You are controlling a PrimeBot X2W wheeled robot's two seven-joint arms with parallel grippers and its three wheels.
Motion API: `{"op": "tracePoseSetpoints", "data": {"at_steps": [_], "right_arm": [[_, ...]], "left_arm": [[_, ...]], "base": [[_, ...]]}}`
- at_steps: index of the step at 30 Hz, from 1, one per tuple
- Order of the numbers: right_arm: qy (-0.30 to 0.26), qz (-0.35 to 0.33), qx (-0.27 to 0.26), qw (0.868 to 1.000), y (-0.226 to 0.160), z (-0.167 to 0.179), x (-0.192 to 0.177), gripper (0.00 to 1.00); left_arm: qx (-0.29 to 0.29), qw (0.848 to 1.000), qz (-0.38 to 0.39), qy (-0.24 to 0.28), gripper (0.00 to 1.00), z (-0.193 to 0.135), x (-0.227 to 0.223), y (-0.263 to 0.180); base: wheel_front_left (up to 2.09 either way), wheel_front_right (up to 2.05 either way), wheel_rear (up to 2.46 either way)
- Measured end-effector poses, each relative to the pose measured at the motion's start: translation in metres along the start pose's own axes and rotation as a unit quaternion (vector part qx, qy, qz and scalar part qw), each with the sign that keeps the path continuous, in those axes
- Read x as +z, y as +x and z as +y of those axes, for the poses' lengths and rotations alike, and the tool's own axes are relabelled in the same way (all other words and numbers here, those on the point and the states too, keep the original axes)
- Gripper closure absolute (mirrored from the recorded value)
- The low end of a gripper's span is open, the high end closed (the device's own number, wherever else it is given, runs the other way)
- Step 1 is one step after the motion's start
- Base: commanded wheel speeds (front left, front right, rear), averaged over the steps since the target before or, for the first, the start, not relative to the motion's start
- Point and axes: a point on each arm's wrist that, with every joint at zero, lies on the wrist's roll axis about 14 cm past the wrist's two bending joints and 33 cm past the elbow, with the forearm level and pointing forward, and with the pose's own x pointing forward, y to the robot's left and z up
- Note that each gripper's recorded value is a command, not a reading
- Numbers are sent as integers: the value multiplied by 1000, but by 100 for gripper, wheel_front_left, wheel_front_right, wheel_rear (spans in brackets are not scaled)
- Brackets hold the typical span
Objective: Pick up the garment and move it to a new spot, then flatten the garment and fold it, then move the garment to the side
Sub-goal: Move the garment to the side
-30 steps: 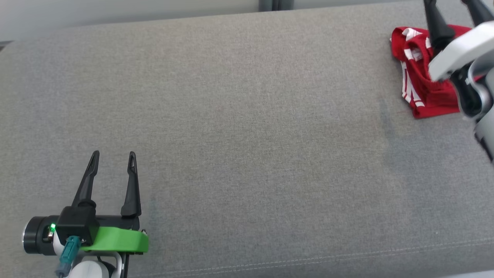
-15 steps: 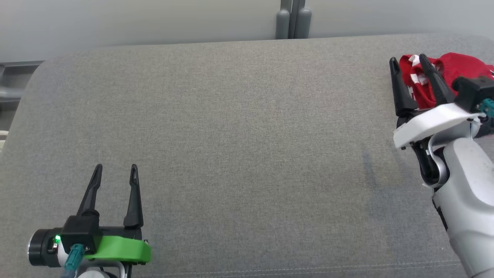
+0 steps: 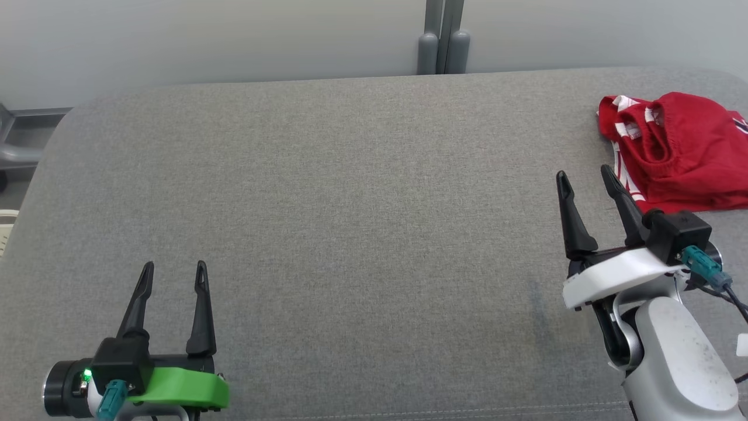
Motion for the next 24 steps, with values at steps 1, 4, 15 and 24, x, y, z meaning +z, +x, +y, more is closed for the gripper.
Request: {"op": "tracePoseSetpoints", "data": {"at_steps": [1, 4, 15, 24], "right_arm": [[0, -1, -2, 1000, -3, 0, 0, 0], [-3, 0, -11, 1000, -13, -1, -2, 0], [-2, 6, -38, 999, -51, -3, -6, 0], [-13, 9, -47, 999, -69, -4, -4, 0]], "left_arm": [[0, 1000, 0, -1, 0, 0, 0, 0], [-1, 1000, 1, -4, 0, -2, -1, 0], [2, 1000, 5, -15, 0, -3, -3, -10], [-9, 1000, 3, -19, 0, -11, -1, -13]], "base": [[0, 0, 0], [0, 0, 0], [0, 0, 0], [0, 0, 0]]}}
